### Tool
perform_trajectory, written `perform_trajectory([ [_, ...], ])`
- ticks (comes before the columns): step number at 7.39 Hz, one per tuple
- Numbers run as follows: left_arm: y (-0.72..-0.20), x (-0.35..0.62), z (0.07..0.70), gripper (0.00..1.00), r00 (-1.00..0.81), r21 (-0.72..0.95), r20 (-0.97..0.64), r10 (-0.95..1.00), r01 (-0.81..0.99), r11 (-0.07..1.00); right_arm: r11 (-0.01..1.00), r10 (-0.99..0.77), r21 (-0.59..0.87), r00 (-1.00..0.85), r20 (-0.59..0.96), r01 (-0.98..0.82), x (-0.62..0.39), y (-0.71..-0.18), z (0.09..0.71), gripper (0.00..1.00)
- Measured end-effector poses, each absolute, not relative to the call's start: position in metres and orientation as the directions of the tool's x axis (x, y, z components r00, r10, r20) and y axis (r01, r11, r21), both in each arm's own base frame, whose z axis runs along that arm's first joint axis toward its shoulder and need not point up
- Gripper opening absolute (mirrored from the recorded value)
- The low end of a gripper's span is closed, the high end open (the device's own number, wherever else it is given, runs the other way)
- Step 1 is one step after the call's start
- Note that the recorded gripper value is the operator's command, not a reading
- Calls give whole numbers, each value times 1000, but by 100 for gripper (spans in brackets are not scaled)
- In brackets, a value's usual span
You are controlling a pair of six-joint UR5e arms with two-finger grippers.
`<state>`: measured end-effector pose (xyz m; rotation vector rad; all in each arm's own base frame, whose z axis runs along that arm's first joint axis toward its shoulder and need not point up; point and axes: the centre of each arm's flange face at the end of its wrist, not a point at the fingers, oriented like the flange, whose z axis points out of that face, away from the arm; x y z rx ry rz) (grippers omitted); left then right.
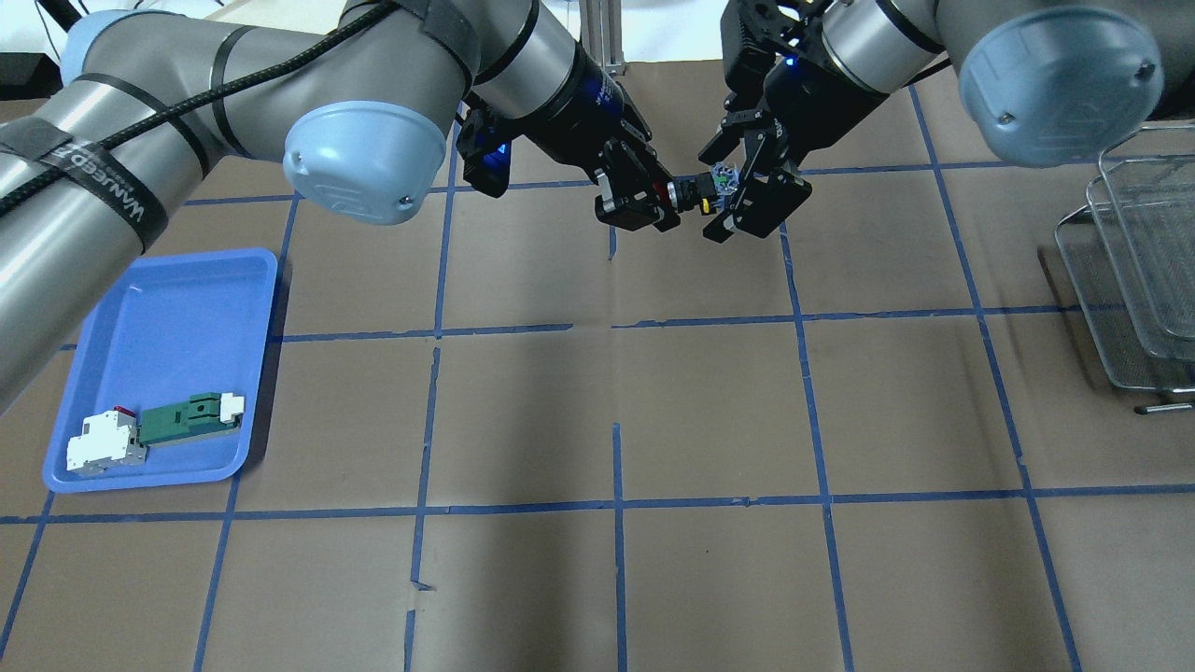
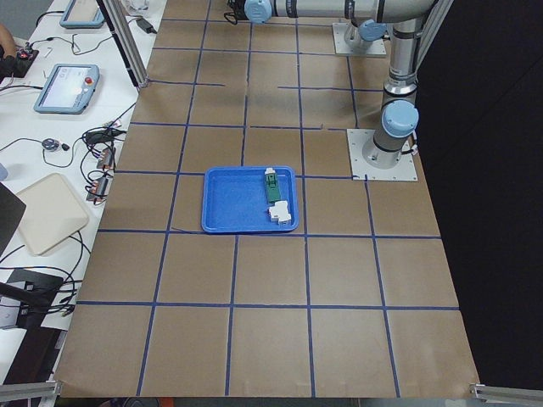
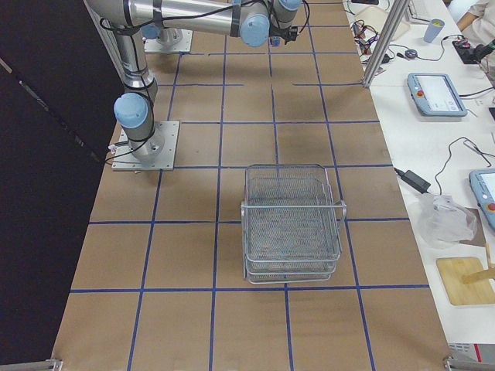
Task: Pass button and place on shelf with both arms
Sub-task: 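Close the right gripper on the button and open the left gripper, then carry the button with the right gripper toward the rack while the left withdraws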
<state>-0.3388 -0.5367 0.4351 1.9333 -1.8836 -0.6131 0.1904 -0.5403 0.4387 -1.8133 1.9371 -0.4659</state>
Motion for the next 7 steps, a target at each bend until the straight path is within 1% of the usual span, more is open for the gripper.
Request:
perform_trajectory([
  [1,-536,-339,435,0,11,547,-50,-999,-836,-37,76,-996,-528,-36,-86,-846,193,-540,440,24],
  [2,-536,-339,436,0,11,547,-50,-999,-836,-37,71,-996,-526,-33,-80,-847,193,-540,441,6],
  [3,-536,-339,436,0,11,548,-50,-999,-836,-37,66,-997,-523,-31,-75,-849,193,-540,443,0],
  [5,-536,-339,437,0,12,550,-49,-999,-834,-37,65,-997,-520,-34,-69,-852,192,-540,446,0],
  [6,-535,-339,439,7,13,551,-48,-999,-833,-37,64,-997,-519,-35,-66,-853,192,-539,448,0],
  [7,-534,-339,440,99,15,551,-47,-999,-834,-39,63,-997,-518,-35,-63,-853,192,-538,449,0],
])
